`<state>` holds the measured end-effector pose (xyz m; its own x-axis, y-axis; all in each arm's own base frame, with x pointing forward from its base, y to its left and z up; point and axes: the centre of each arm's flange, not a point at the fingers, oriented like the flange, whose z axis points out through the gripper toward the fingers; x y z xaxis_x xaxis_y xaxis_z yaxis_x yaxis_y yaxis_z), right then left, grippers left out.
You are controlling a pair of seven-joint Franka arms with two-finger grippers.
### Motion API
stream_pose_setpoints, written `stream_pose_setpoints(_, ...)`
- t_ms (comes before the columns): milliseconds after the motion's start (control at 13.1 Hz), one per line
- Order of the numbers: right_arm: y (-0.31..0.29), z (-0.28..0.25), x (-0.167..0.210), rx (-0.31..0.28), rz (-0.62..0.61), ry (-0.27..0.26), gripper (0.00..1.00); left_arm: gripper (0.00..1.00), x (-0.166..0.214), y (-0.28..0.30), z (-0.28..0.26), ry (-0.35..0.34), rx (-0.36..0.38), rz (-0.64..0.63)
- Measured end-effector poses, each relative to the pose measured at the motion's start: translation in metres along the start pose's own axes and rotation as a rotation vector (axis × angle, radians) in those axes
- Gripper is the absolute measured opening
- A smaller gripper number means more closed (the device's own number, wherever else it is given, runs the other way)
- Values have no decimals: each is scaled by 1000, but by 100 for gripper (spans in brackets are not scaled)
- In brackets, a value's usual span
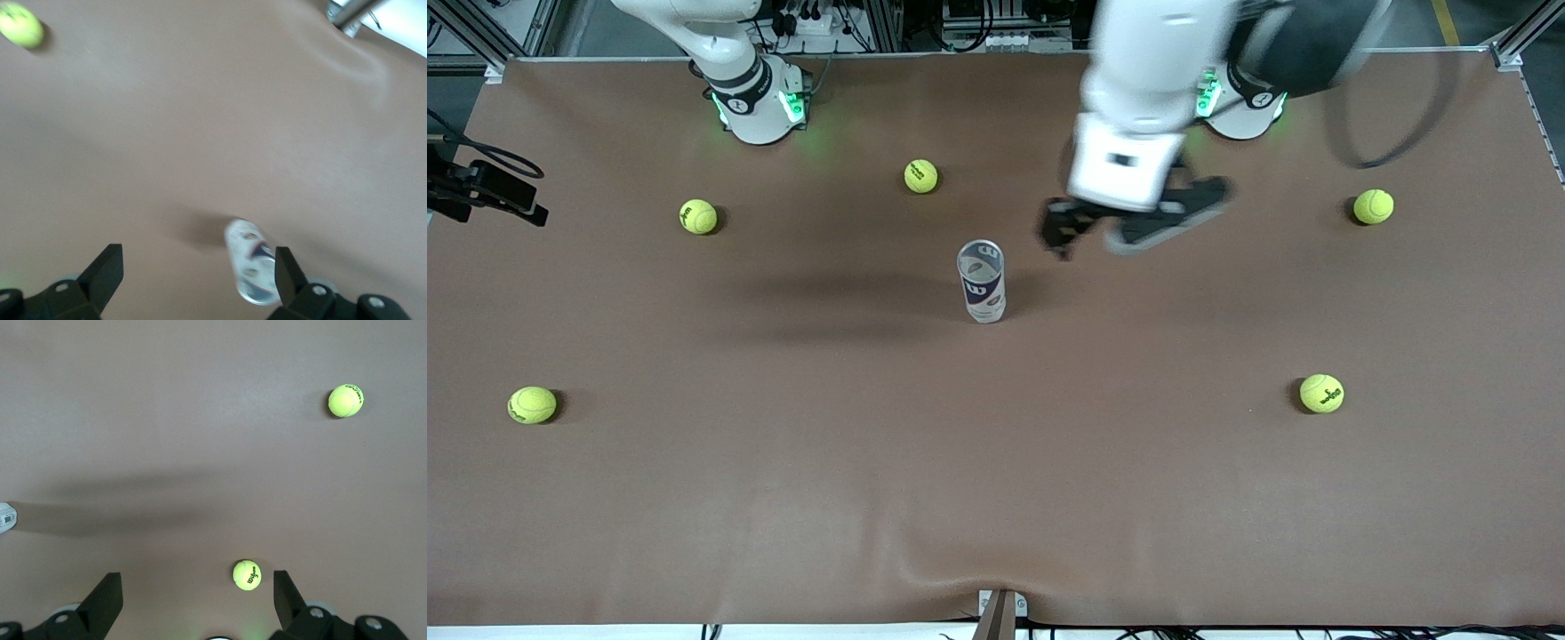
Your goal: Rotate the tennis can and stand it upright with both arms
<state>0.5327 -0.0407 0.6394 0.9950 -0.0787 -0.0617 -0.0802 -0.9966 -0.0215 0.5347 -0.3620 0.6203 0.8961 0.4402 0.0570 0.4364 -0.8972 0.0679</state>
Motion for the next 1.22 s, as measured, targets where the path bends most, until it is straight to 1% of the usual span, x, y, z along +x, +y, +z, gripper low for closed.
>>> stream_pose_setpoints(304,0,0,0,0,0,-1,100,100,101,-100,-19,-21,47,54)
stream_pose_setpoints(533,0,0,0,0,0,-1,100,100,147,-156,-17,-47,72,81)
stream_pose_setpoints(761,0,0,0,0,1,-1,100,100,179,-204,-17,-63,78,150)
stream_pose_setpoints(913,1,1,-3,0,2,-25,100,100,193,-243,-15,-83,81,205)
stream_pose_setpoints(990,2,-1,-5,0,4,-34,100,100,194,-259,-15,-93,82,226)
stream_pose_setpoints(1218,2,-6,-7,1,-1,-32,100,100,183,-284,-11,-108,78,278)
